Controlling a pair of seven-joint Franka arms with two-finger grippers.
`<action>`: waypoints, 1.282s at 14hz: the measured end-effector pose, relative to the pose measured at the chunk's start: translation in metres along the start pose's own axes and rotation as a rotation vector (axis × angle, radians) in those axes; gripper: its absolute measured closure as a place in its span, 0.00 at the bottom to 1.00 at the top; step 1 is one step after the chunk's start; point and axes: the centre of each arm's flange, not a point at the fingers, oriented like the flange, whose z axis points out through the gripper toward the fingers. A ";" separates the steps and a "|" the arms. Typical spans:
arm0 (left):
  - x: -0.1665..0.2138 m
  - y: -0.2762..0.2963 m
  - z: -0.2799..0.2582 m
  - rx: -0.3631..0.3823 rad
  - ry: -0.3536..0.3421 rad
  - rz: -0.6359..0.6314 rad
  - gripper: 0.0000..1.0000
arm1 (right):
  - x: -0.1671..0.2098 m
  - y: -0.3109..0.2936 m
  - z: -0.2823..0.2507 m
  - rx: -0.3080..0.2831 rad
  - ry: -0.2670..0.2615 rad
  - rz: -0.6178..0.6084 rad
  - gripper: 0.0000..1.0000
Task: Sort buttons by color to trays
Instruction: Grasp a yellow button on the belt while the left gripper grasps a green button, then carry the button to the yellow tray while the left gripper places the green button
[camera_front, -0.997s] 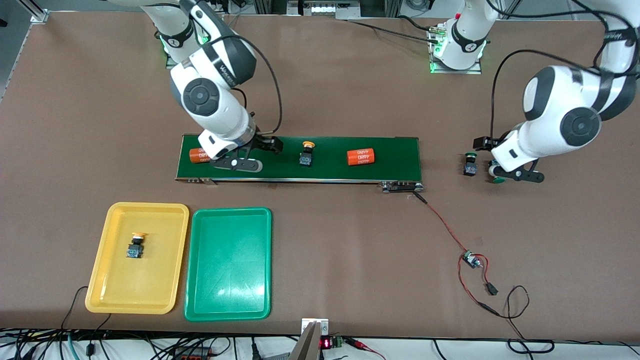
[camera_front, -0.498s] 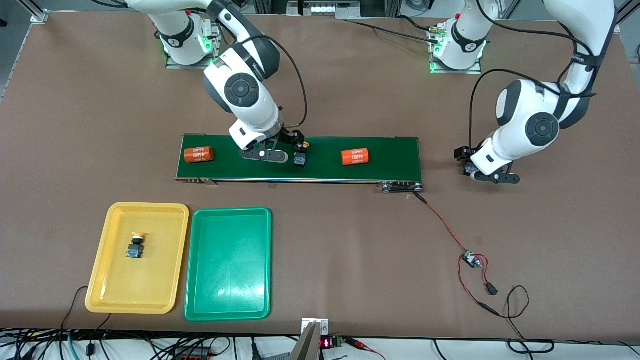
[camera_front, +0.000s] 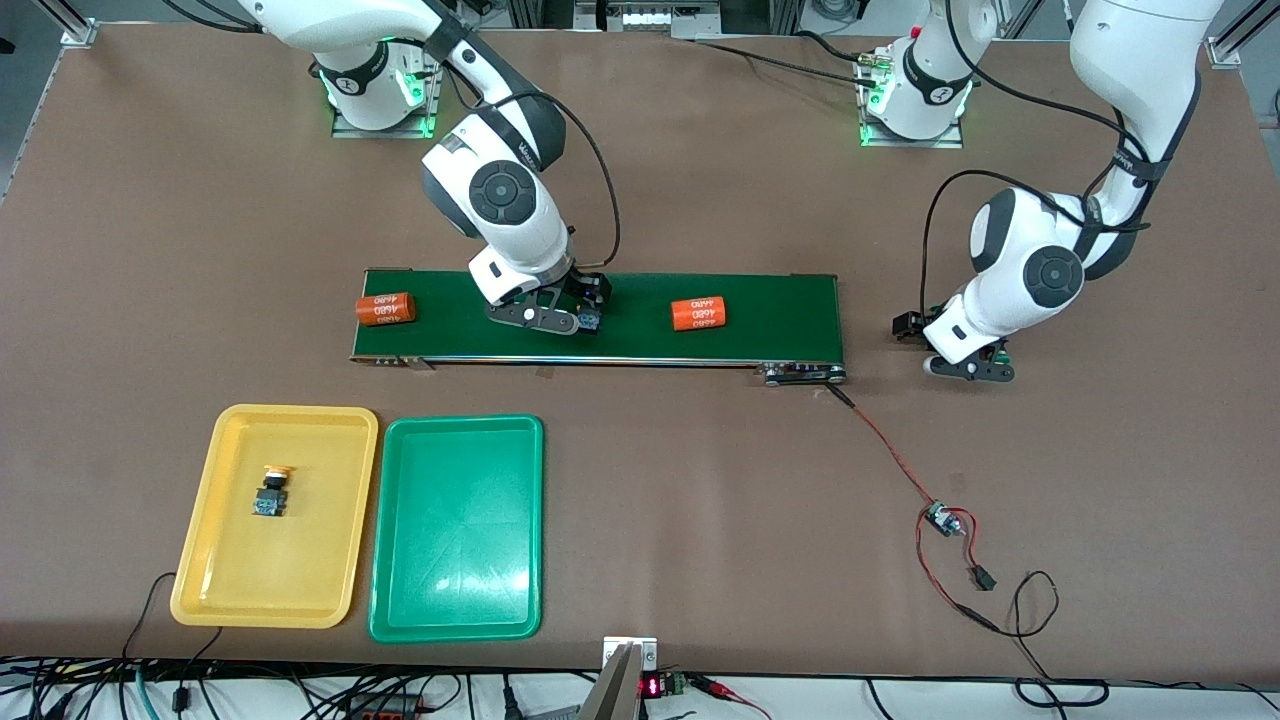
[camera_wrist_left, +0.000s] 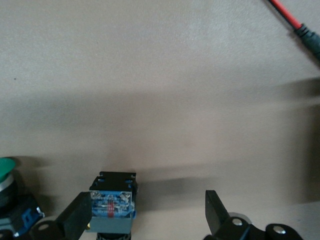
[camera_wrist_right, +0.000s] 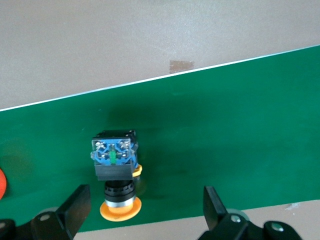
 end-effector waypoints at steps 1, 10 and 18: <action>0.000 -0.001 0.000 0.011 0.001 0.012 0.00 | 0.000 -0.001 0.002 0.004 -0.001 0.002 0.00; -0.003 -0.015 0.017 0.032 -0.031 0.019 0.38 | -0.003 -0.002 0.039 -0.031 -0.006 -0.040 0.25; 0.050 0.068 -0.090 0.063 -0.105 0.107 0.59 | 0.044 0.027 0.001 -0.036 0.053 -0.011 0.67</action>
